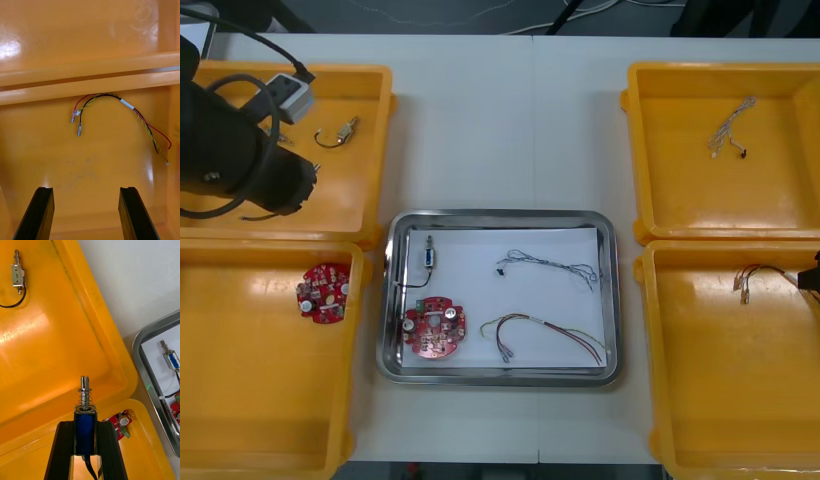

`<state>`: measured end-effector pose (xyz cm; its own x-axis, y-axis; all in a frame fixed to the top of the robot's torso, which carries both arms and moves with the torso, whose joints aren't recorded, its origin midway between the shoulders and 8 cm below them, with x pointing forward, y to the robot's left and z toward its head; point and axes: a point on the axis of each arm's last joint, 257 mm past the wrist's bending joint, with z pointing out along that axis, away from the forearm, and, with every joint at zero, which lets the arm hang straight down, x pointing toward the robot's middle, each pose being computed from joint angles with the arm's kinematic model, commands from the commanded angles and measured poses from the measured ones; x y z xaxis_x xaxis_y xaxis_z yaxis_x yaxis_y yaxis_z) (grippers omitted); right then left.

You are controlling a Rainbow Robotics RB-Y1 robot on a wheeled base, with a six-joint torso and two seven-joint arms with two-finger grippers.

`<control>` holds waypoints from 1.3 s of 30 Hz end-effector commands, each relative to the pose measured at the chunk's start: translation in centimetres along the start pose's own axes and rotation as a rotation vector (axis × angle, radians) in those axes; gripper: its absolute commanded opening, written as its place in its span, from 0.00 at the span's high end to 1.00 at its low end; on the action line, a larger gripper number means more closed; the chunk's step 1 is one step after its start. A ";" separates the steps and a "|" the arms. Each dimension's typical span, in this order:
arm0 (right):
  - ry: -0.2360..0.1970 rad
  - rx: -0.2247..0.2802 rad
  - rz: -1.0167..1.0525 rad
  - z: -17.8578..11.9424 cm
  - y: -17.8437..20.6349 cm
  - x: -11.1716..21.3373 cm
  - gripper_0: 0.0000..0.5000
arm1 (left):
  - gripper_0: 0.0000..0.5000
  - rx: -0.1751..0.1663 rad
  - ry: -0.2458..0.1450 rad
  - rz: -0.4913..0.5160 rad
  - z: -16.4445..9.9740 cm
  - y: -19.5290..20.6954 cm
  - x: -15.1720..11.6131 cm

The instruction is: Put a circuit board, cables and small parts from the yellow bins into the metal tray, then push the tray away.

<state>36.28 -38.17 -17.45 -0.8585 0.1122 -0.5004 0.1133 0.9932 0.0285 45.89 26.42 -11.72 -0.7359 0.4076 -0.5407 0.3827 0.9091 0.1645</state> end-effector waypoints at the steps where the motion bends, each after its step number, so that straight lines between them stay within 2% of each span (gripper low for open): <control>1: -0.005 0.007 -0.044 -0.2 0.2 0.4 0.00 | 1.00 -0.072 0.011 -0.202 -0.4 -0.8 1.3; 10: -0.005 0.007 -0.044 -0.2 0.2 0.4 0.00 | 1.00 -0.092 0.010 -0.295 0.7 -4.3 1.9; 20: -0.005 0.007 -0.044 -0.2 0.2 0.4 0.00 | 1.00 -0.143 -0.011 -0.363 3.3 -8.1 2.1; 25: -0.005 0.007 -0.044 -0.2 0.2 0.4 0.00 | 1.00 -0.118 -0.018 -0.381 4.2 -10.4 1.9; 31: -0.005 0.007 -0.044 -0.2 0.2 0.4 0.00 | 1.00 -0.074 -0.044 -0.382 5.0 -13.7 1.2; 36: -0.005 0.007 -0.044 -0.2 0.2 0.4 0.00 | 1.00 -0.044 -0.026 -0.360 6.4 -15.4 1.0; 39: -0.005 0.007 -0.044 -0.2 0.2 0.4 0.00 | 1.00 -0.038 -0.038 -0.350 7.4 -16.2 0.5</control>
<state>36.27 -38.17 -17.47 -0.8586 0.1125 -0.5002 0.1135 0.9931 0.0284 42.92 13.86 -20.84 -0.8133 0.0697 -0.5776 0.0690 0.9973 0.0232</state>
